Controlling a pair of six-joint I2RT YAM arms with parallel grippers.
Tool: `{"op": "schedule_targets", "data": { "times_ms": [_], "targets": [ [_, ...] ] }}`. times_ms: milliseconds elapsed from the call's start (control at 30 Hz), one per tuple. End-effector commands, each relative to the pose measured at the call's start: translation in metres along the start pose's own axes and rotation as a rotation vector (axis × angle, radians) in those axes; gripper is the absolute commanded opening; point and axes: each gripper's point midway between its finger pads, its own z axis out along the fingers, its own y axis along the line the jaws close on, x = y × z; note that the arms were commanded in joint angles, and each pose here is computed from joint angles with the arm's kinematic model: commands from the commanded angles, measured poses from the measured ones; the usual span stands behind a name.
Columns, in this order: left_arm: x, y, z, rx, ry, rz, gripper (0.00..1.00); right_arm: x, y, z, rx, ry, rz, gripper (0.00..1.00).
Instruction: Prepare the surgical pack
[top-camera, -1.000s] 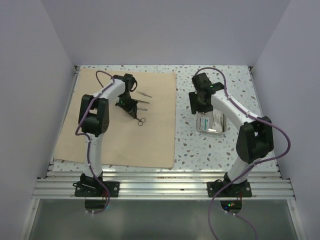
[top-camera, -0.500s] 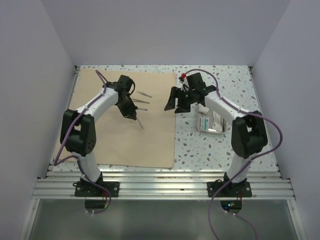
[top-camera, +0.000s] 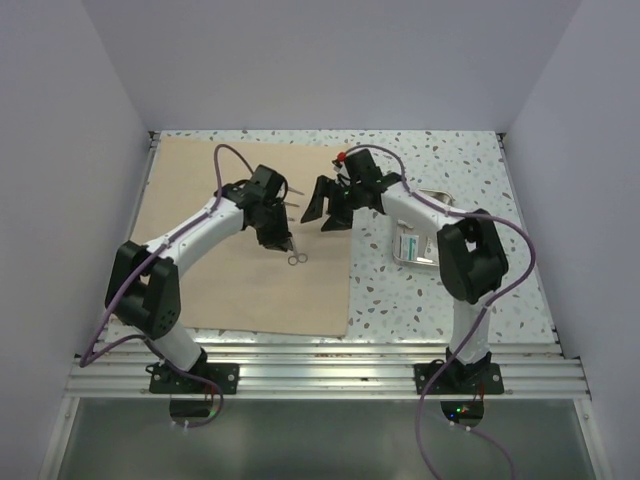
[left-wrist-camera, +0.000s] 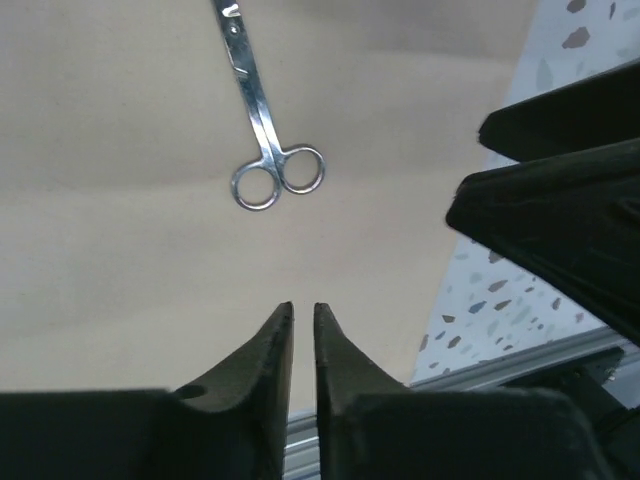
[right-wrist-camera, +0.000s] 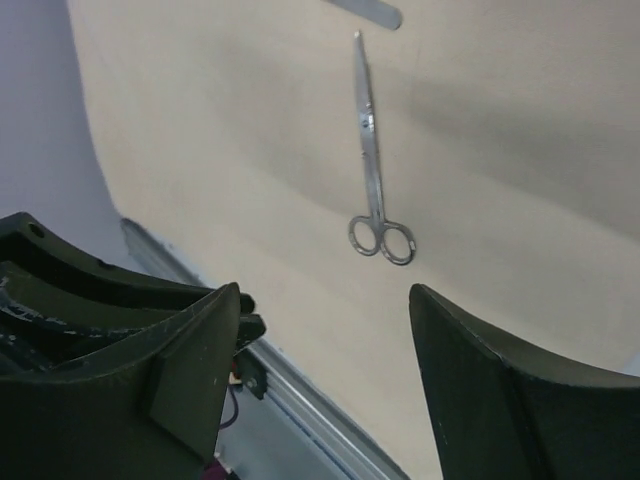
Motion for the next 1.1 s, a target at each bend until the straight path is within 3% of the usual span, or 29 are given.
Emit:
{"op": "schedule_targets", "data": {
  "times_ms": [0, 67, 200, 467, 1067],
  "targets": [
    [-0.034, 0.007, -0.009, -0.079, -0.128, 0.03, 0.28, -0.018, -0.027, -0.033, 0.225, -0.082, -0.057, 0.72],
    [-0.045, 0.011, -0.002, -0.141, -0.127, 0.023, 0.46, -0.025, -0.048, -0.062, 0.352, -0.136, -0.051, 0.73],
    [-0.061, 0.018, 0.016, -0.261, -0.096, -0.029, 0.58, -0.026, -0.075, -0.114, 0.495, -0.179, -0.101, 0.74],
    [-0.065, 0.029, 0.049, -0.421, -0.043, -0.072, 0.57, -0.014, -0.104, -0.177, 0.519, -0.265, -0.068, 0.75],
    [-0.043, 0.026, 0.091, -0.483, 0.007, -0.123, 0.52, 0.004, -0.112, -0.167, 0.484, -0.209, -0.091, 0.74]
  ]
}}
